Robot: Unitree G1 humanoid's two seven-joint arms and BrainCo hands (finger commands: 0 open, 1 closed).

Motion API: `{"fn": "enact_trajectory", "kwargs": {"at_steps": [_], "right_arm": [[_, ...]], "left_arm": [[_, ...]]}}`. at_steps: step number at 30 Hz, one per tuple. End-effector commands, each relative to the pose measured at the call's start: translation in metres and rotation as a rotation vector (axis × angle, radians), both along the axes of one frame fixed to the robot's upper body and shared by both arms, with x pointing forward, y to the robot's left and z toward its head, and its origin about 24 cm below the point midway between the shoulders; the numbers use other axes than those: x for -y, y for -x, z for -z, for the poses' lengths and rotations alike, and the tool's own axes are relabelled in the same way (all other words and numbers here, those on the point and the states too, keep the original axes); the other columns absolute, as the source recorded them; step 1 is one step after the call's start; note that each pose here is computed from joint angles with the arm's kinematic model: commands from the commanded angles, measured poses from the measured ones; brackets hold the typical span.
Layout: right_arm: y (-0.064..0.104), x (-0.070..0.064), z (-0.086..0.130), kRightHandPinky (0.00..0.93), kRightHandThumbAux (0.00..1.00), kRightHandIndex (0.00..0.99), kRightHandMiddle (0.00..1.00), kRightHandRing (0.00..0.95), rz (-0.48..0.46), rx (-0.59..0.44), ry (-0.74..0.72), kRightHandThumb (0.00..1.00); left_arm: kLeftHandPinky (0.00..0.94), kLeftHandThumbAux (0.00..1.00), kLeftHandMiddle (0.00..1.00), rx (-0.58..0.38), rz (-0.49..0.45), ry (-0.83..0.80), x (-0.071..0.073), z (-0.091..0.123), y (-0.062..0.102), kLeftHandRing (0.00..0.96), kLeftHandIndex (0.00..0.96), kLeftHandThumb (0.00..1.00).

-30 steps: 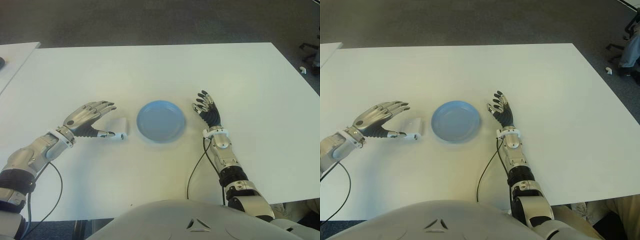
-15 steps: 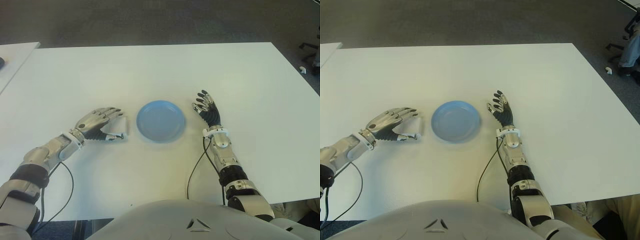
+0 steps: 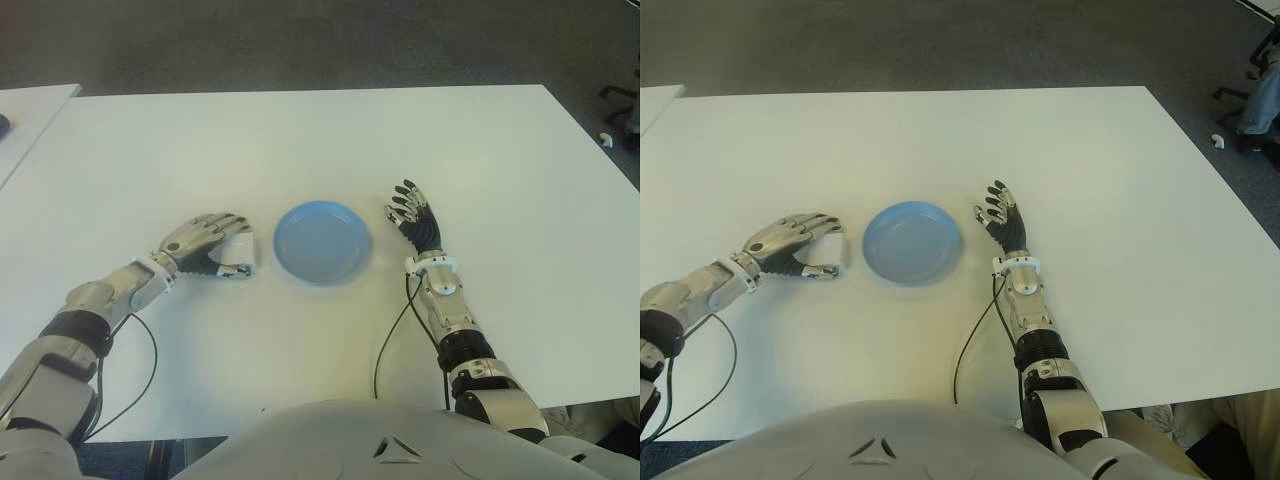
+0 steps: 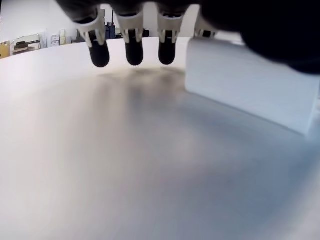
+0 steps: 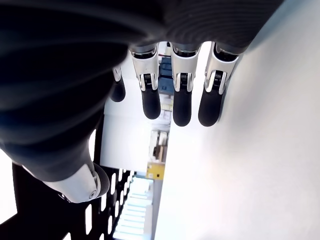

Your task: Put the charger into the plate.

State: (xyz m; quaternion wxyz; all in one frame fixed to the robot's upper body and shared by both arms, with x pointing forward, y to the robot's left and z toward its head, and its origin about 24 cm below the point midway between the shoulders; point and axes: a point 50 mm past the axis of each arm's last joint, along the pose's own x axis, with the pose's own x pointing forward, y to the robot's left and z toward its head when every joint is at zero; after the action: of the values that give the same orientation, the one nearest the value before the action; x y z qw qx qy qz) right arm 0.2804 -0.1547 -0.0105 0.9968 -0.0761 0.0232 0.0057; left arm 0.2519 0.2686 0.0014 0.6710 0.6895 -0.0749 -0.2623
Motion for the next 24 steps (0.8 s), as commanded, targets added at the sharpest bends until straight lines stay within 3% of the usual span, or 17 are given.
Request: {"fn": "enact_trajectory", "kwargs": {"at_steps": [1,15,24], "right_arm": [[0.007,0.0,0.013,0.214,0.717,0.037,0.17,0.179,0.002,-0.069,0.0,0.542],[0.008,-0.001,0.013,0.241,0.725,0.034,0.176,0.19,-0.001,-0.063,0.003,0.546],[0.009,0.0,0.012,0.259,0.742,0.028,0.177,0.212,-0.022,-0.057,-0.017,0.469]], "left_arm": [[0.071,0.178,0.0,-0.017,0.017,-0.024,0.004,0.007,-0.002,0.0,0.0,0.356],[0.07,0.179,0.0,-0.024,0.035,-0.047,0.008,0.007,-0.009,0.0,0.0,0.349],[0.071,0.184,0.0,-0.028,0.048,-0.093,0.007,0.004,-0.012,0.0,0.0,0.371]]}}
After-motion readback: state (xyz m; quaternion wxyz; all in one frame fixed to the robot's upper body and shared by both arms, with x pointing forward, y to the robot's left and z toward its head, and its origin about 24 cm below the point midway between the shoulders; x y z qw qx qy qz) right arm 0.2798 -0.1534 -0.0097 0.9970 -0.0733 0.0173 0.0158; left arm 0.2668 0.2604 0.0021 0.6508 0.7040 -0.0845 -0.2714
